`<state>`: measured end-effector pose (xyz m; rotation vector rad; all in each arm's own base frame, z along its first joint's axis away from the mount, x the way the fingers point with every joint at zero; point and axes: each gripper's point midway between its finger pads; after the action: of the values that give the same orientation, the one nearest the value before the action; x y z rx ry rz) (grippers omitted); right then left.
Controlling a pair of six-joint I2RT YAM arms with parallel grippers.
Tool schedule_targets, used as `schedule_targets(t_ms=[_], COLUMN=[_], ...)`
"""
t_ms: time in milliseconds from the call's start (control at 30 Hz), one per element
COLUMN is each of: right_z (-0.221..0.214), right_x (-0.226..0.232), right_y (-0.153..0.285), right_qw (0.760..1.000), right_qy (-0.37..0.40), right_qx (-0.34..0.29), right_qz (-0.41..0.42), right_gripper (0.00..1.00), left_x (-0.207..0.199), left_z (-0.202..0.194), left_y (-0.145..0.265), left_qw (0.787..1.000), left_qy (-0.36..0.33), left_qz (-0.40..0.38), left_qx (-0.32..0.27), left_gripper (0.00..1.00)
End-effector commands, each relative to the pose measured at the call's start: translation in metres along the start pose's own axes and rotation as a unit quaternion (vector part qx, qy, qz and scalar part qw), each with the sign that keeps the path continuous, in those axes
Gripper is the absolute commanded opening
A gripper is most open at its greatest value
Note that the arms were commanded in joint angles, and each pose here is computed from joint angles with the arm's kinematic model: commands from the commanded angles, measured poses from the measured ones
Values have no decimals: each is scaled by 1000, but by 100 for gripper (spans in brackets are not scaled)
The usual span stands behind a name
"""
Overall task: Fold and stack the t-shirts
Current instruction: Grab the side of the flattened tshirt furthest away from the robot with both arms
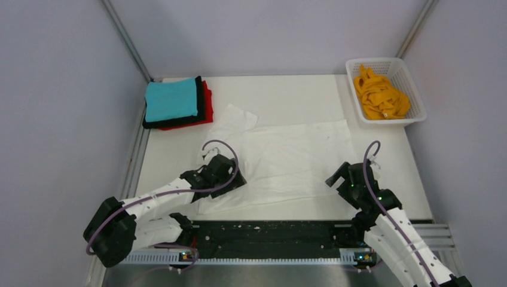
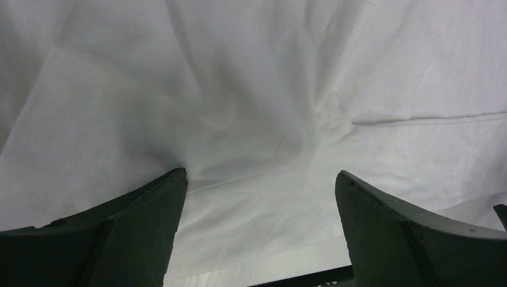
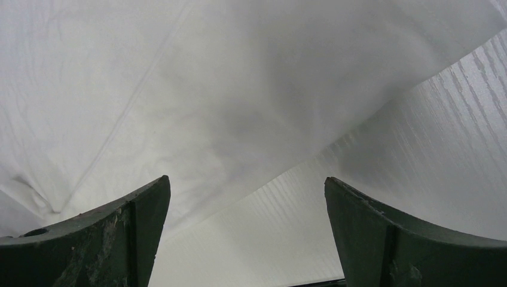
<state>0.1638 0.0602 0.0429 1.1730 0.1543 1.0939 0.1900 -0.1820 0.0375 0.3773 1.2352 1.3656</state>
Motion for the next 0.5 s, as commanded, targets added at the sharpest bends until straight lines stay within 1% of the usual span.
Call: schedule_targets(t_ms=[0,167,267,367,467], right_z=[33,60,57,50,38], right_x=[39,95,112,115,93], right_y=[17,7,-14,-33,-46], right_qw=[997,982,978,980,988], right_qy=[22,50,75,86,87], right_qx=[-53,-97,-86,-66,-46], right_qz=[58,151,173,166,123], right_gripper=[98,99,99,99,99], left_x=[-1,-40,-52,-57,-66], left_z=[14,51,77,110,143], left_y=[17,44,52,61,69], left_qw=[999,995,991,982,972], left_qy=[-31,-54,-52,-47,-44], left_qz=[15,-33,-29,-4,11], left_qx=[-18,-73,-123,-184,-231], left_gripper=[99,99,99,99,99])
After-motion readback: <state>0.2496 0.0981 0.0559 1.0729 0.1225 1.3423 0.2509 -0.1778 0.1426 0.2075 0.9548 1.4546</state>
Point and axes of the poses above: each gripper's point midway between its finger pads, its own y axis back along the fingers, its own x axis along the line the jaws close on, z = x × y
